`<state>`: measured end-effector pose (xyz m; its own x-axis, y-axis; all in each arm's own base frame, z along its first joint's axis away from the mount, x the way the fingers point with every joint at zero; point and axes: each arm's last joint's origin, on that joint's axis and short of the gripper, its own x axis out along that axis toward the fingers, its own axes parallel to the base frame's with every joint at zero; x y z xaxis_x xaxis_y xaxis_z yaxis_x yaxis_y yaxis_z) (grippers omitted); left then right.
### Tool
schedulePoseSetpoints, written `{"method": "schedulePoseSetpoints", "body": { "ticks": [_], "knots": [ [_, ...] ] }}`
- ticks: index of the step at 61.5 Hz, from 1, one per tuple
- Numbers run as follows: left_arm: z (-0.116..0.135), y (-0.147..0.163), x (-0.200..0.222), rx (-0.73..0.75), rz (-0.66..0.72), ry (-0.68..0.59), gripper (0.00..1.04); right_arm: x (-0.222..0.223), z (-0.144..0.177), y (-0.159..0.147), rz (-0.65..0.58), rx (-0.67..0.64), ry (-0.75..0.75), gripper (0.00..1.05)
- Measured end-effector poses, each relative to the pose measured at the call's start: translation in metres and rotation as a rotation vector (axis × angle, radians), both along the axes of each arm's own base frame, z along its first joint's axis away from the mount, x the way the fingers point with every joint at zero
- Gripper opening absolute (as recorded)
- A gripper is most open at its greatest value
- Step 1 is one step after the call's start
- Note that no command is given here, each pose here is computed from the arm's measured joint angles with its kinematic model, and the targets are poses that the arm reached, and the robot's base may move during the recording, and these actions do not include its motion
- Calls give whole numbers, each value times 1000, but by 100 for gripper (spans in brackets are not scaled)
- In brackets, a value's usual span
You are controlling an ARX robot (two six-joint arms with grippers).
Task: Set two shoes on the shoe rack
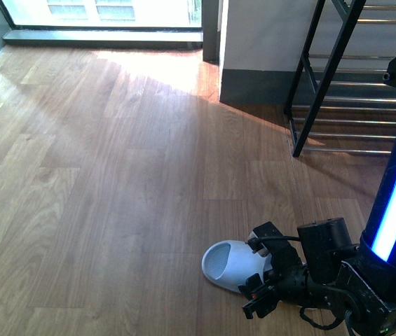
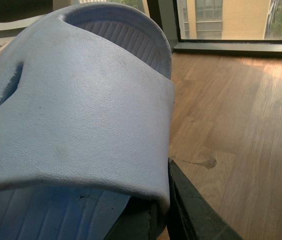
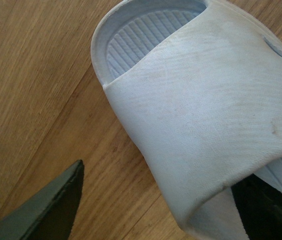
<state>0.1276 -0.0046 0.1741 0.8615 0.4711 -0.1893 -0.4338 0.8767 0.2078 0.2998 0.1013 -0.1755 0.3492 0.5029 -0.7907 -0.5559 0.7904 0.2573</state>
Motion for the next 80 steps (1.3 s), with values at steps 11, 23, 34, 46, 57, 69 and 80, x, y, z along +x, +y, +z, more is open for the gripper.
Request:
{"method": "schedulePoseSetpoints", "body": {
  "ticks": [11, 23, 34, 46, 57, 69, 80],
  "knots": [
    [0, 0, 0, 0, 0, 0, 2, 0, 1, -4, -44, -5, -1, 16],
    [0, 0, 0, 0, 0, 0, 2, -2, 33, -18, -92, -13, -75, 2],
    [0, 0, 0, 0, 0, 0, 2, 10, 121, -35, -117, -84, -288, 2],
    [0, 0, 0, 0, 0, 0, 2, -18, 213, -48, -29, -110, -486, 2],
    [0, 0, 0, -1, -3, 0, 2, -29, 290, -49, -14, -124, -714, 2],
    [0, 0, 0, 0, 0, 0, 2, -87, 345, -48, 57, -99, -856, 2],
    [0, 0, 0, 0, 0, 0, 2, -131, 372, -53, 47, -76, -969, 2]
  ]
}}
